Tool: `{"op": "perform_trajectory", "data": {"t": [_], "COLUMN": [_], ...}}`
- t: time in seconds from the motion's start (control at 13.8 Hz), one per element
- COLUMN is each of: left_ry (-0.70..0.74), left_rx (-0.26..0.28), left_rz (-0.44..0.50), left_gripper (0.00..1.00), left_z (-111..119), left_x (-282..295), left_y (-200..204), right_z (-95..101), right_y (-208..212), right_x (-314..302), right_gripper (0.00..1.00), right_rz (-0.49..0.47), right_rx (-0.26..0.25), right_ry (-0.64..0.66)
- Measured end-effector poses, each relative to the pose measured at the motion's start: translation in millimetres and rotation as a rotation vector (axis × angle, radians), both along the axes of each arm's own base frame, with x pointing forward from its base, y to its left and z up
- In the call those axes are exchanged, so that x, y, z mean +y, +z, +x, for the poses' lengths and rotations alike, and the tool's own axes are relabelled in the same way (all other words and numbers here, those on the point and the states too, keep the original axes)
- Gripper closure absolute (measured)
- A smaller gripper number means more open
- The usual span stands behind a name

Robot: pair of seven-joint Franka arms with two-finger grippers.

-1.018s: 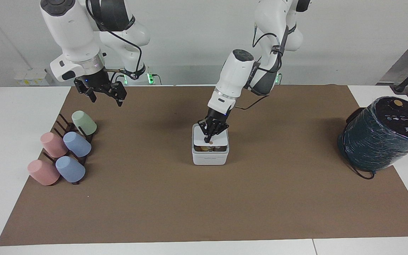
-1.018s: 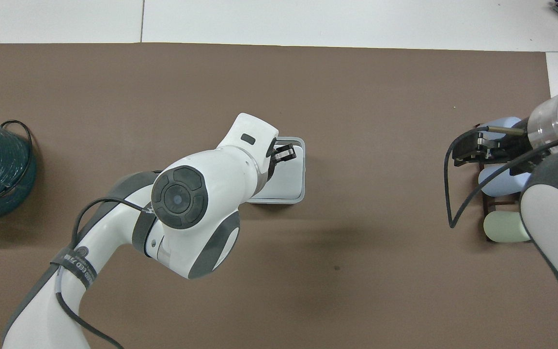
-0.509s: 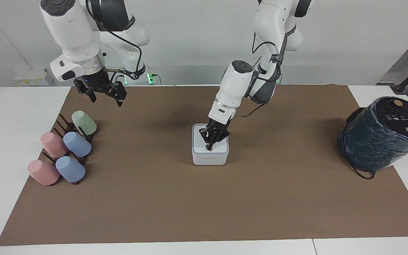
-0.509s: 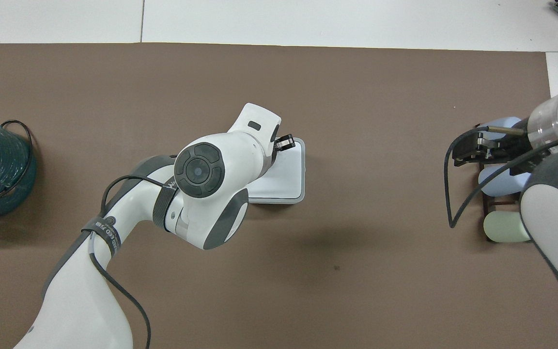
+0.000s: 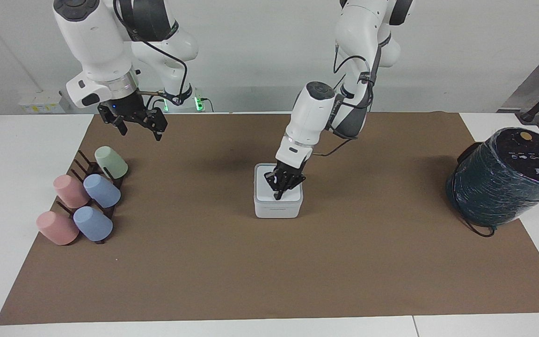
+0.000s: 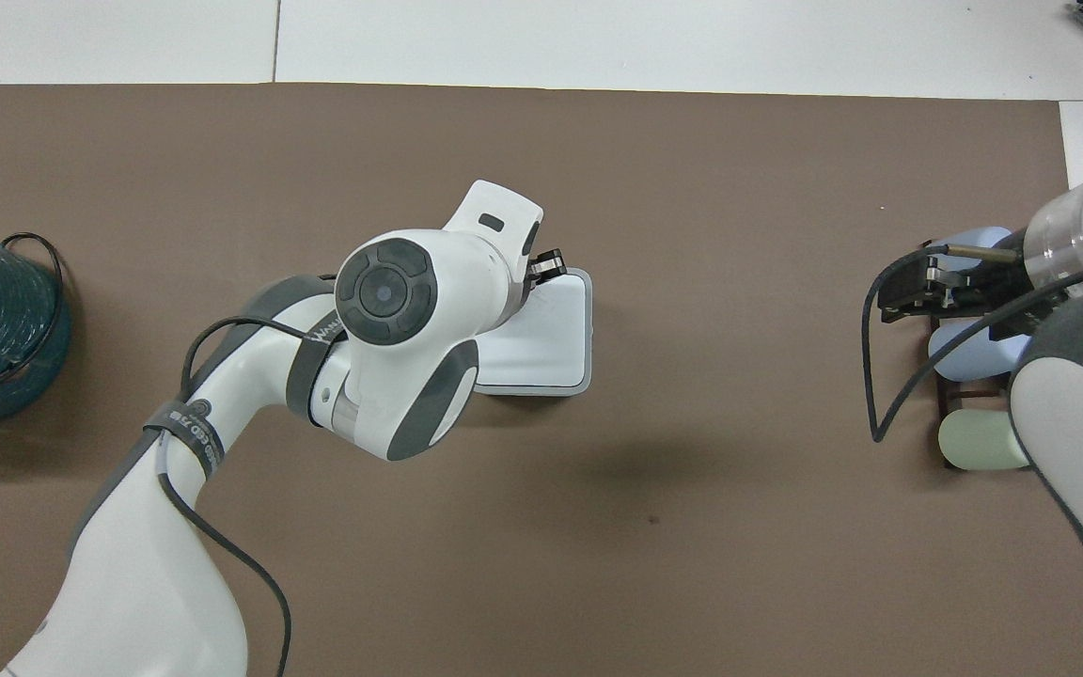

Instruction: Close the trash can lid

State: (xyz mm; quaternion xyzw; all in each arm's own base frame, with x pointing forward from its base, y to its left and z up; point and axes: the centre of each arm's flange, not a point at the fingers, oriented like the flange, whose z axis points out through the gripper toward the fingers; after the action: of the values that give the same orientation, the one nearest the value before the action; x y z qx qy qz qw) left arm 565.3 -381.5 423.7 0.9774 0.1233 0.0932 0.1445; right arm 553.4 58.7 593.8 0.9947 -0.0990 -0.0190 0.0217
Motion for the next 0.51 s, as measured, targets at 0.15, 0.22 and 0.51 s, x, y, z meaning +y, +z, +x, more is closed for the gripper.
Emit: {"op": "perform_trajectory", "data": {"t": [0.15, 0.22, 0.51], "left_ry": [0.010, 0.013, 0.059], "left_rx": [0.014, 0.014, 0.032], "left_rz": [0.011, 0.011, 0.020], "left_gripper": [0.94, 0.93, 0.56], "left_z": [13.4, 15.9, 37.4], "left_x": [13.8, 16.2, 48.4], "left_y": [16.5, 19.9, 36.9], "right_z": [0.0, 0.0, 0.0], "right_y": [0.0, 0.0, 0.0], "right_x": [0.0, 0.0, 0.0], "right_gripper": [0.00, 0.00, 0.00], "right_rz": [0.000, 0.000, 0.000], "right_rx": [0.000, 0.000, 0.000], "right_ry": [0.000, 0.000, 0.000]}}
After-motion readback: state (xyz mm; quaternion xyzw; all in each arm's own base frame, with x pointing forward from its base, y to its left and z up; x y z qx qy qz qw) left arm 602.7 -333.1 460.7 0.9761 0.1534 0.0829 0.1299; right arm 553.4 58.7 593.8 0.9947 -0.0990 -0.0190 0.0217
